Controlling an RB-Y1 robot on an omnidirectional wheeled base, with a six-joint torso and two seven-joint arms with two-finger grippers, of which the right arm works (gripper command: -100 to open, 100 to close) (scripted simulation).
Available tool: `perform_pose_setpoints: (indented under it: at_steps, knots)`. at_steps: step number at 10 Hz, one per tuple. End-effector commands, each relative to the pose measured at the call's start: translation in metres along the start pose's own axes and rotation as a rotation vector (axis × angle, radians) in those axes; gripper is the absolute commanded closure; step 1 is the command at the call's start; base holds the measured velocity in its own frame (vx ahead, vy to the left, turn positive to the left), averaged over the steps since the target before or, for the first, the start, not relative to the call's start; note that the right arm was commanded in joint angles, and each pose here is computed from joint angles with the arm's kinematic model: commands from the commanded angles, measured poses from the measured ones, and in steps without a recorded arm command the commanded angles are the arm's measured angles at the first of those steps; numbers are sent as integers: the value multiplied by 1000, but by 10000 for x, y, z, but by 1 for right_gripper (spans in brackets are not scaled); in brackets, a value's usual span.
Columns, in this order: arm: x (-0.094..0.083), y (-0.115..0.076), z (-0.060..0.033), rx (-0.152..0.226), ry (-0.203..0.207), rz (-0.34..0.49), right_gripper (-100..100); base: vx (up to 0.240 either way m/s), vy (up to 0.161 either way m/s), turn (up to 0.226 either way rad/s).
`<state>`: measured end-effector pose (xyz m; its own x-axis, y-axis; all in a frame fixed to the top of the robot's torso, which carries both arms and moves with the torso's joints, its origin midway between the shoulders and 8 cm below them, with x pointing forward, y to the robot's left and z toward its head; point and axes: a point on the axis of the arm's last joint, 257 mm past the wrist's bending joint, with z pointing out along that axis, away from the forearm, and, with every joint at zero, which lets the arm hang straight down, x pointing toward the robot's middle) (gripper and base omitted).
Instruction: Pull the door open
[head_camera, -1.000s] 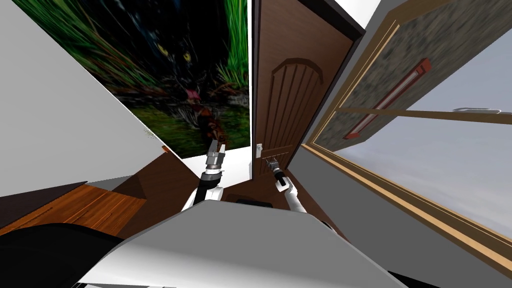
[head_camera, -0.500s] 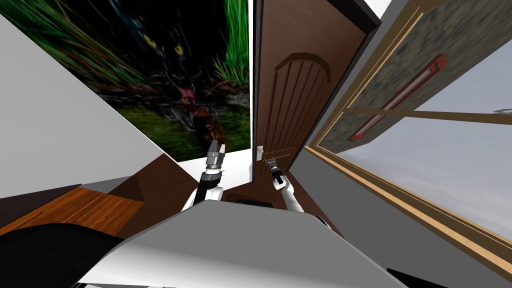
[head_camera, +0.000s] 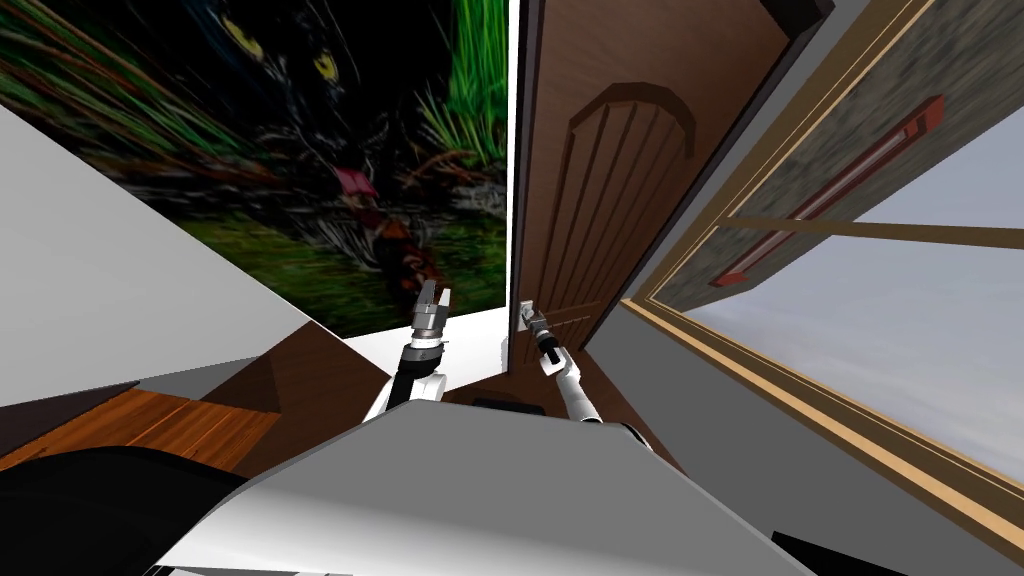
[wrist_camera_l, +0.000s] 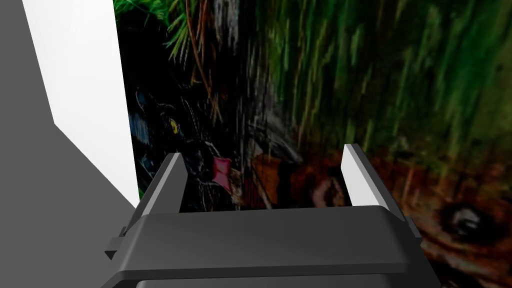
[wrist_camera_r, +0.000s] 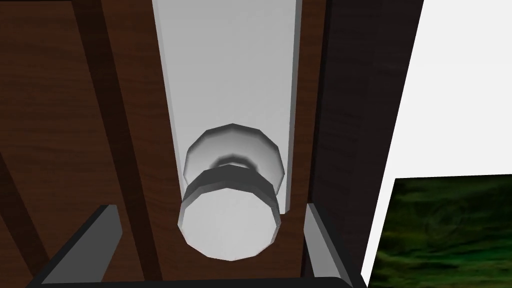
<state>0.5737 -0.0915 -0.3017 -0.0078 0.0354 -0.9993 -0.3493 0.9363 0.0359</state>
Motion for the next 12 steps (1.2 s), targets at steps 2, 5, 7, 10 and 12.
perform_pose_setpoints:
  at_steps: [2,5,7,10,12]
  knots:
    - [0,0,0,0,0,0,100,39,19,4]
    - [0,0,0,0,0,0,100,-27,-9,6]
    - [0,0,0,0,0,0,100,-3,-2,0]
    - [161,-245,-99,55,38,45,100,-150,-23,-20]
    - [206,-357,-131,82,50,74,100,-133,-34,-31]
